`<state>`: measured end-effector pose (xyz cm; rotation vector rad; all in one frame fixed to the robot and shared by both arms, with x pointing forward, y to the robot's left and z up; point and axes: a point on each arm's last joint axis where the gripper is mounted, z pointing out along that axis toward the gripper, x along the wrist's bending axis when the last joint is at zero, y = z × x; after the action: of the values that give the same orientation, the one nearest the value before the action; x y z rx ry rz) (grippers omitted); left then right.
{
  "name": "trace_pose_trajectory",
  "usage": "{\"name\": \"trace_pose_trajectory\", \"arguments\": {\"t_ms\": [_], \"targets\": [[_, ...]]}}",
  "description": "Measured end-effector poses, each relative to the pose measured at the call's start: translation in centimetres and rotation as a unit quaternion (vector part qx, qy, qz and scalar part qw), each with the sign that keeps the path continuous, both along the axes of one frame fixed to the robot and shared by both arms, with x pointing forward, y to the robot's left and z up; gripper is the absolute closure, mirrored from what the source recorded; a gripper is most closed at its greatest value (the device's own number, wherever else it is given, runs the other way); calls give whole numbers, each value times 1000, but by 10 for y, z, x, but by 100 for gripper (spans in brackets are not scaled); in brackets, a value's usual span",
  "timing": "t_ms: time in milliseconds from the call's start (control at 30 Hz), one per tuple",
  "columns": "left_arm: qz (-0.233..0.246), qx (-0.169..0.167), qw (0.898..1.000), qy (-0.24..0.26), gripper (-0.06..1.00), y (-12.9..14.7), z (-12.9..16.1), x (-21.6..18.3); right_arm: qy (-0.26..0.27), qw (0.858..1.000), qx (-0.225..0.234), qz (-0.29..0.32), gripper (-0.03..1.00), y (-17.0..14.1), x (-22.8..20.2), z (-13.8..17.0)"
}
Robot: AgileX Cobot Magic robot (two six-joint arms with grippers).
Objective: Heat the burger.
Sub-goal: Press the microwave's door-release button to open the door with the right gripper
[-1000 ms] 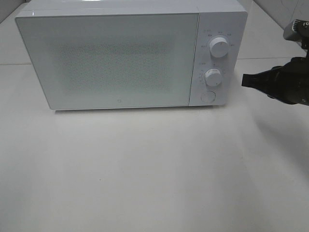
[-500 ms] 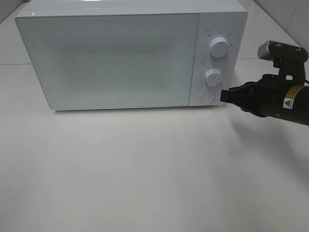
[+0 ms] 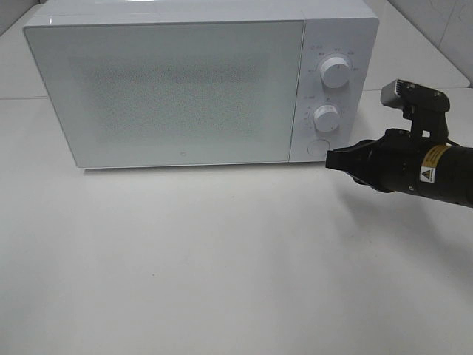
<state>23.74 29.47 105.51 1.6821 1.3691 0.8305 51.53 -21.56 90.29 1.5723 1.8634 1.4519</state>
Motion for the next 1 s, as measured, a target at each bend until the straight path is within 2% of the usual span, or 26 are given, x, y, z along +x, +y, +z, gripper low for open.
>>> {"name": "trace_pose_trajectory", "arguments": {"t_ms": [100,267,400,500,567,600,633,667,700,767,800,933,1000], "targets": [[0,0,1000,0,94,0,0,0,-2,1000,-2,14,97,7,-2,0],[0,0,1000,0,94,0,0,0,-12,998,3,62,97,38,0,2],[0,0,1000,0,94,0,0,0,-9,998,14,61,97,47,2,2],[0,0,1000,0,94,0,0,0,1,999,32,39,97,48,6,1],[0,0,1000,0,94,0,0,0,21,998,60,-2,97,46,9,-2],[0,0,1000,0,94,0,0,0,21,998,60,-2,97,46,9,-2],[0,0,1000,0,94,0,0,0,40,995,84,-36,97,43,11,-6],[0,0,1000,0,94,0,0,0,40,995,84,-36,97,43,11,-6],[0,0,1000,0,94,0,0,0,59,990,110,-66,97,42,12,-9],[0,0,1000,0,94,0,0,0,70,987,123,-76,97,41,13,-11],[0,0,1000,0,94,0,0,0,89,980,147,-96,97,41,13,-14],[0,0,1000,0,94,0,0,0,110,971,178,-113,97,41,14,-19],[0,0,1000,0,94,0,0,0,123,962,208,-125,97,42,14,-23]]}}
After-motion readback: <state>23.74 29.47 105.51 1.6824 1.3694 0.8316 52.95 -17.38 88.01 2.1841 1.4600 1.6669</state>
